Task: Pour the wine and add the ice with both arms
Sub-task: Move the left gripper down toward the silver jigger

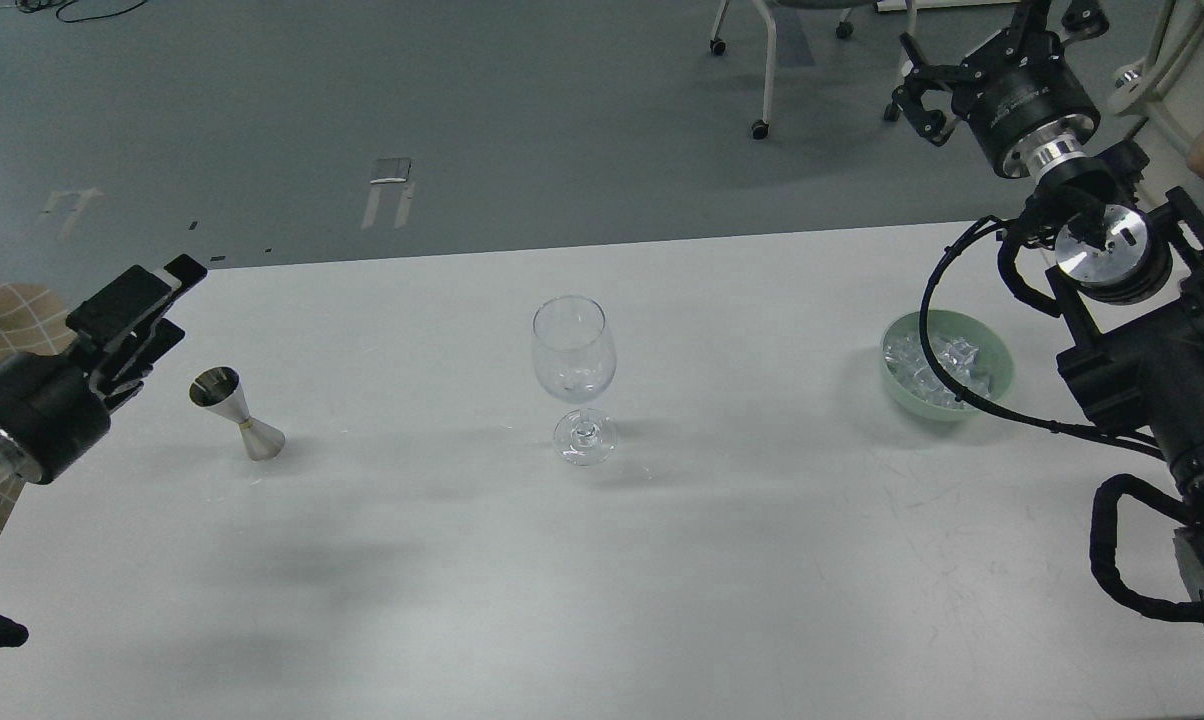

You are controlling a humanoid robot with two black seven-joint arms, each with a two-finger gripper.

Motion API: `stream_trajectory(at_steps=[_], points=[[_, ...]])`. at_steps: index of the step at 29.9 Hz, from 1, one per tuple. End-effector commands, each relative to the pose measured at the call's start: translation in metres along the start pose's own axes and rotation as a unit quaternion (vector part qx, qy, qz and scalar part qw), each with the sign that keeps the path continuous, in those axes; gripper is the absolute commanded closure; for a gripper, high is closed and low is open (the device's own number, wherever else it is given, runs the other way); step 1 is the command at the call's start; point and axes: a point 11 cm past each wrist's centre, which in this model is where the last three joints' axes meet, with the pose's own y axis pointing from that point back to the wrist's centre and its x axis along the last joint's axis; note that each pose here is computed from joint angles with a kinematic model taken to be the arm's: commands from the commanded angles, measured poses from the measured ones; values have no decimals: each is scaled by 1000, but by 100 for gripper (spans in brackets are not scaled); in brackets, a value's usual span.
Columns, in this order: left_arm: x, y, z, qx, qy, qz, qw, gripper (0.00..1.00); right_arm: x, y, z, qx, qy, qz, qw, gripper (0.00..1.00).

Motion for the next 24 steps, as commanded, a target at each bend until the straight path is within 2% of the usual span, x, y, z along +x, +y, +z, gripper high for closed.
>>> stream_trajectory(at_steps=[1,13,17,21,24], points=[[-3,1,0,-3,1,-2,1000,2,3,2,-3,2,4,1,1000,0],[4,8,-1,-14,33,19,999,2,5,4,-1,0,3,3,1000,0],[42,19,-8,-70,231,111,964,2,6,4,-1,-1,3,4,1000,0],[62,20,-16,-79,314,129,937,2,6,4,-2,0,4,5,1000,0],[65,20,-19,-118,423,150,886,2,7,4,-2,-1,4,5,1000,0]])
